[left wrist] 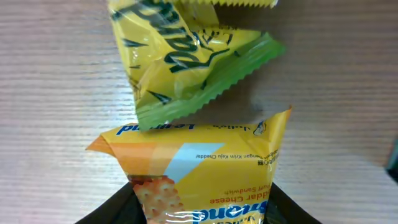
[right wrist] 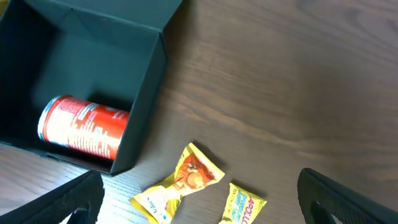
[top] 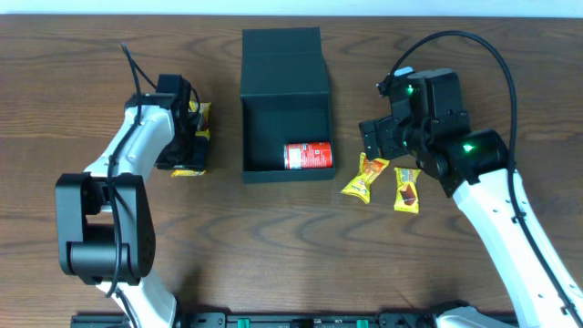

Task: Pack container
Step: 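Carry the Lemond packet with the left gripper over the box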

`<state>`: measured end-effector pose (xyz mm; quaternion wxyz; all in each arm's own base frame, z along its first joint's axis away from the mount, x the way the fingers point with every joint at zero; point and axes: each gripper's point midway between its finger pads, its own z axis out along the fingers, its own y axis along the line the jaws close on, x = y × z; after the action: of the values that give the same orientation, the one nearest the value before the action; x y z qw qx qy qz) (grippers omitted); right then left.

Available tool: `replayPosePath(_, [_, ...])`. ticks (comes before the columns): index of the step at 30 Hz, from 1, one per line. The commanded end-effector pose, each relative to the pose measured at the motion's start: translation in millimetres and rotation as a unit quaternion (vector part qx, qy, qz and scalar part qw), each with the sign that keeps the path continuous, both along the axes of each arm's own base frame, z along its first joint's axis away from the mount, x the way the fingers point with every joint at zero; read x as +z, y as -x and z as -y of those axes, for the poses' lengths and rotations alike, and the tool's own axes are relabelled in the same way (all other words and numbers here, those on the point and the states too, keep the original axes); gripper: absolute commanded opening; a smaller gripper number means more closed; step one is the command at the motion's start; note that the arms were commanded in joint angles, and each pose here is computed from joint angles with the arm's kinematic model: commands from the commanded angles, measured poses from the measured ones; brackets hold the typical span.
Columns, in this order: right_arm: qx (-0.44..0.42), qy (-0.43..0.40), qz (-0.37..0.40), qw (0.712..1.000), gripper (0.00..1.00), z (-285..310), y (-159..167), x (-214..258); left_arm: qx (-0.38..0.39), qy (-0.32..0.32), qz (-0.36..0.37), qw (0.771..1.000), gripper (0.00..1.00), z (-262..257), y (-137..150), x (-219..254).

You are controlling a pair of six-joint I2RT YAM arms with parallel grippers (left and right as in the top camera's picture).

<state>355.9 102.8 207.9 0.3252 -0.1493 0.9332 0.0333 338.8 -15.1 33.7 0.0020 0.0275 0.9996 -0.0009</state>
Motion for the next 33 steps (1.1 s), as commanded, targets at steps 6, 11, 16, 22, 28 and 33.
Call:
replayPosePath(6, [-0.017, 0.011, 0.010, 1.000, 0.99, 12, -6, 2, 0.027, 0.081, 0.050, 0.995, 0.34, 37, -41, 61])
replayPosePath(11, [-0.030, 0.011, 0.009, 0.999, 0.99, 22, -8, 2, -0.016, 0.088, 0.101, 0.991, 0.33, 83, -62, 94])
replayPosePath(16, [-0.039, 0.011, 0.009, 0.999, 0.99, 29, -9, 2, -0.044, 0.036, 0.143, 0.988, 0.31, 139, -61, 97])
replayPosePath(22, [-0.042, 0.012, 0.006, 0.999, 0.99, 31, -8, 1, -0.017, 0.042, 0.120, 0.992, 0.27, 177, -47, 77])
replayPosePath(28, [-0.042, 0.012, 0.003, 0.999, 0.99, 31, -7, 0, -0.023, 0.045, 0.062, 0.997, 0.21, 192, -33, 41])
replayPosePath(33, [-0.042, 0.012, 0.002, 0.999, 0.99, 31, -7, 0, 0.005, -0.002, 0.062, 0.998, 0.21, 176, -32, 35])
